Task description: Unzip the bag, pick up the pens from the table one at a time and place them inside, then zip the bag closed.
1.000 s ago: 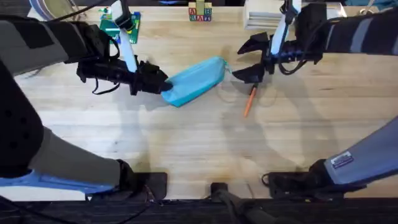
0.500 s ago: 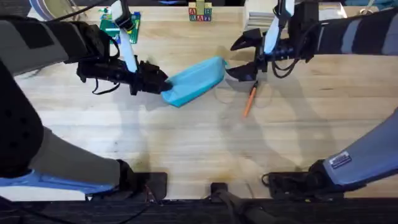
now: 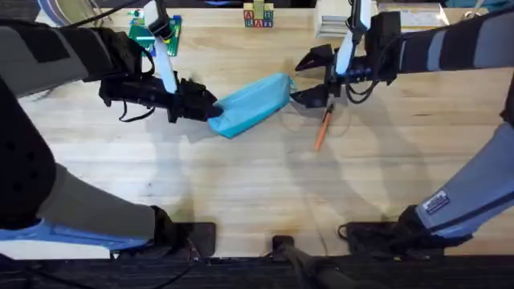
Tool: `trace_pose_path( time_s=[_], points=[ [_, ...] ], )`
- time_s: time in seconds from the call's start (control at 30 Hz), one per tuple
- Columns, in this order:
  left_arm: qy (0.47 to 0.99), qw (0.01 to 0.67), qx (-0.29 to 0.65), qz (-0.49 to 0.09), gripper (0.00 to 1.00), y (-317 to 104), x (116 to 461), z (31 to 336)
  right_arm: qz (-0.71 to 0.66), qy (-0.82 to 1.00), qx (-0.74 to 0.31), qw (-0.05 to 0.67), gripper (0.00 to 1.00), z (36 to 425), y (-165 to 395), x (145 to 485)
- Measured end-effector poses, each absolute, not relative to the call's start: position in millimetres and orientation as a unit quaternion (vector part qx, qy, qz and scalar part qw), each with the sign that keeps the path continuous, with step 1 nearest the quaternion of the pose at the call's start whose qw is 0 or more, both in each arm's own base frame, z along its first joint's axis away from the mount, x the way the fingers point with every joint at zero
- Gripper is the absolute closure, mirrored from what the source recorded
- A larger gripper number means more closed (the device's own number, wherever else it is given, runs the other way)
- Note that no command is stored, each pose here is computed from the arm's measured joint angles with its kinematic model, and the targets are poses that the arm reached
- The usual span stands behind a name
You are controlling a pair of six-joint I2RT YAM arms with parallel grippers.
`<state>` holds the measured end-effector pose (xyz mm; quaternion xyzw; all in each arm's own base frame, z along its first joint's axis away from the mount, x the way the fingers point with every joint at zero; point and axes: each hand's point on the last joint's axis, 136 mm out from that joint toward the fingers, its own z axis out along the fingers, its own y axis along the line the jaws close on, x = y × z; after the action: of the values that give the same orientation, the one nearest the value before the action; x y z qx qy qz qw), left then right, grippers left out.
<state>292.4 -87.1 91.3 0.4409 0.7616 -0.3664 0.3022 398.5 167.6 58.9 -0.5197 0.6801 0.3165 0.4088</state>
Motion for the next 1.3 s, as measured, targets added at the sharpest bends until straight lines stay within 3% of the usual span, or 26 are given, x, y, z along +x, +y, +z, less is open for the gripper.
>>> trace_pose_path(
  time_s=[0.77,1.3],
  points=[
    [0.762,0.302,0.441,-0.366,0.959,-87,292,91,0.323,0.678,-0.524,0.402,0.167,49,175,397],
    [0.761,0.302,0.441,-0.366,0.959,-87,292,91,0.323,0.677,-0.525,0.402,0.292,49,175,397]
  ],
)
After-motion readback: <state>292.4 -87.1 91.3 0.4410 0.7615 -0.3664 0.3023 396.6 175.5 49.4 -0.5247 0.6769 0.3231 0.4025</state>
